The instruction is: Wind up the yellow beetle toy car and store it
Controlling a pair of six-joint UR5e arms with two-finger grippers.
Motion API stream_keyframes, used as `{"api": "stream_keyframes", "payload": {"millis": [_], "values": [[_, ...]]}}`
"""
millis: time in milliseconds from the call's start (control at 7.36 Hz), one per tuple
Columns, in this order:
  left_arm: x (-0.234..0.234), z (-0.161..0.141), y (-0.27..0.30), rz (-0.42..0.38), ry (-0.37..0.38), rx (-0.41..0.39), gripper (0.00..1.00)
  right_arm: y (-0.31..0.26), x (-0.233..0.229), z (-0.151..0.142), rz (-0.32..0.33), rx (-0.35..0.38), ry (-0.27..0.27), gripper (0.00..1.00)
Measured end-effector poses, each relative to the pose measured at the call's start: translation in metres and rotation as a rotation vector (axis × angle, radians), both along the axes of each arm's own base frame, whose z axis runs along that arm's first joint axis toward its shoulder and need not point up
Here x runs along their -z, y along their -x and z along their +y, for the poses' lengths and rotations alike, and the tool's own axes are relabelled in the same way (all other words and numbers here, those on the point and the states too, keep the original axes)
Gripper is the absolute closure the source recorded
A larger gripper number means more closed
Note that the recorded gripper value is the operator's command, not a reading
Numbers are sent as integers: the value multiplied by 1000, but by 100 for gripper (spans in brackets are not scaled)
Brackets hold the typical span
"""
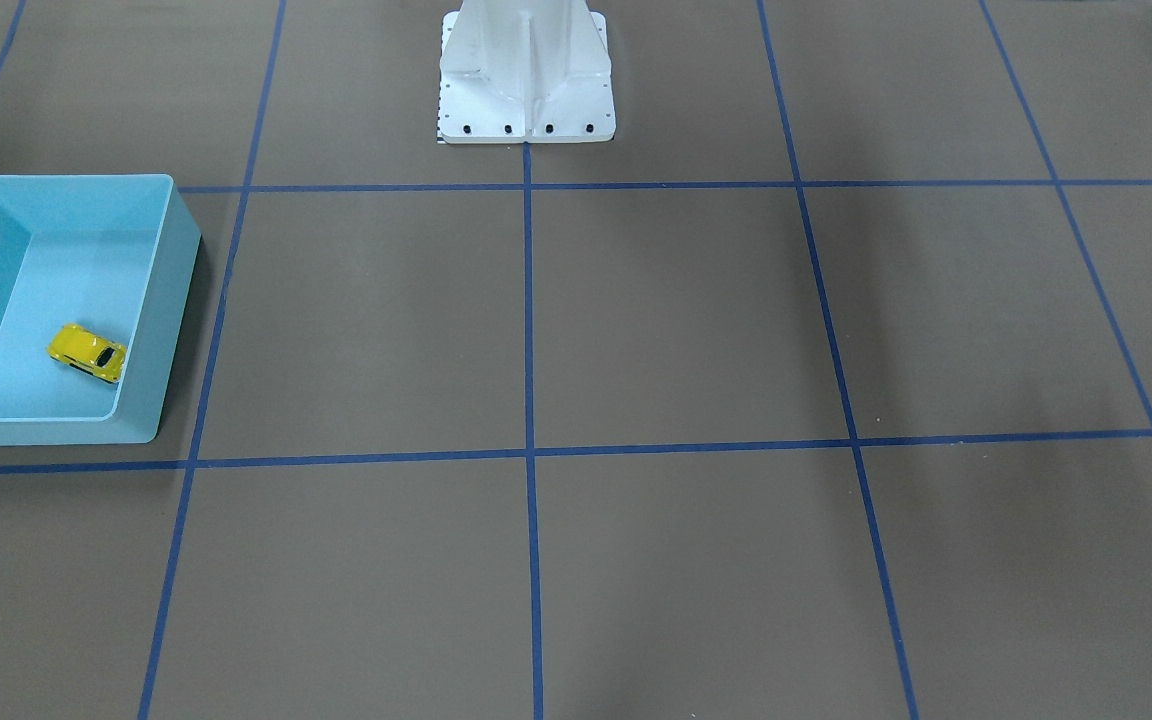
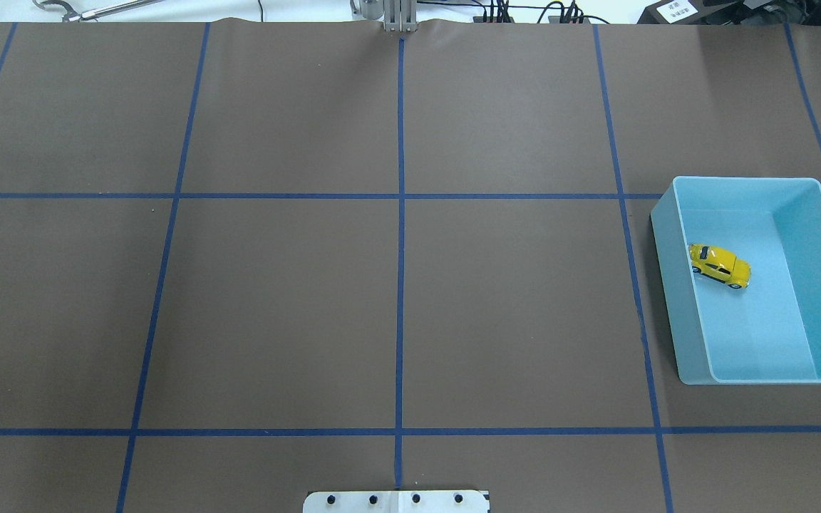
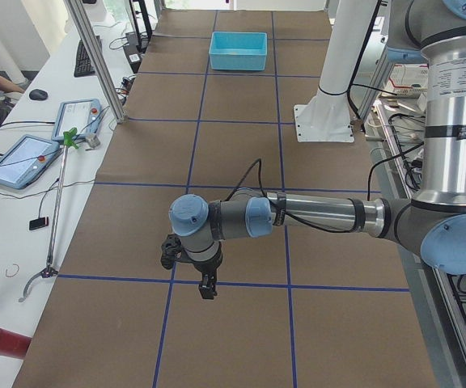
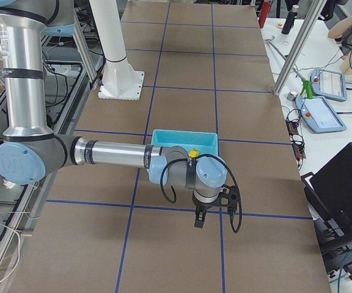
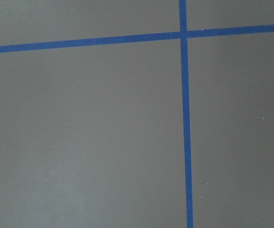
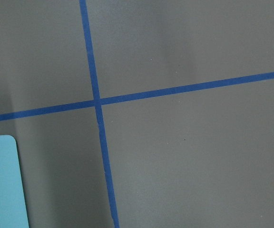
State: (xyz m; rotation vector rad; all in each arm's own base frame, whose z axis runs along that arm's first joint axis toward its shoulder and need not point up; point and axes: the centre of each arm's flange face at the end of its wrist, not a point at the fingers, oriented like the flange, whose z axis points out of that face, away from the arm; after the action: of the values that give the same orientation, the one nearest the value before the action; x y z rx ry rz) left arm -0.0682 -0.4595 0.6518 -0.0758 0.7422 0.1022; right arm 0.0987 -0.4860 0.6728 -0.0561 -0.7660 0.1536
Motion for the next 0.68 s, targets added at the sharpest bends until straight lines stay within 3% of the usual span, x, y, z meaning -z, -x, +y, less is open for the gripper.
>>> {"api": "stream_keyframes", "payload": {"millis": [679], "values": [[-8,8,16,24,77,107,0,0,3,0,1,0,-7,1]]}}
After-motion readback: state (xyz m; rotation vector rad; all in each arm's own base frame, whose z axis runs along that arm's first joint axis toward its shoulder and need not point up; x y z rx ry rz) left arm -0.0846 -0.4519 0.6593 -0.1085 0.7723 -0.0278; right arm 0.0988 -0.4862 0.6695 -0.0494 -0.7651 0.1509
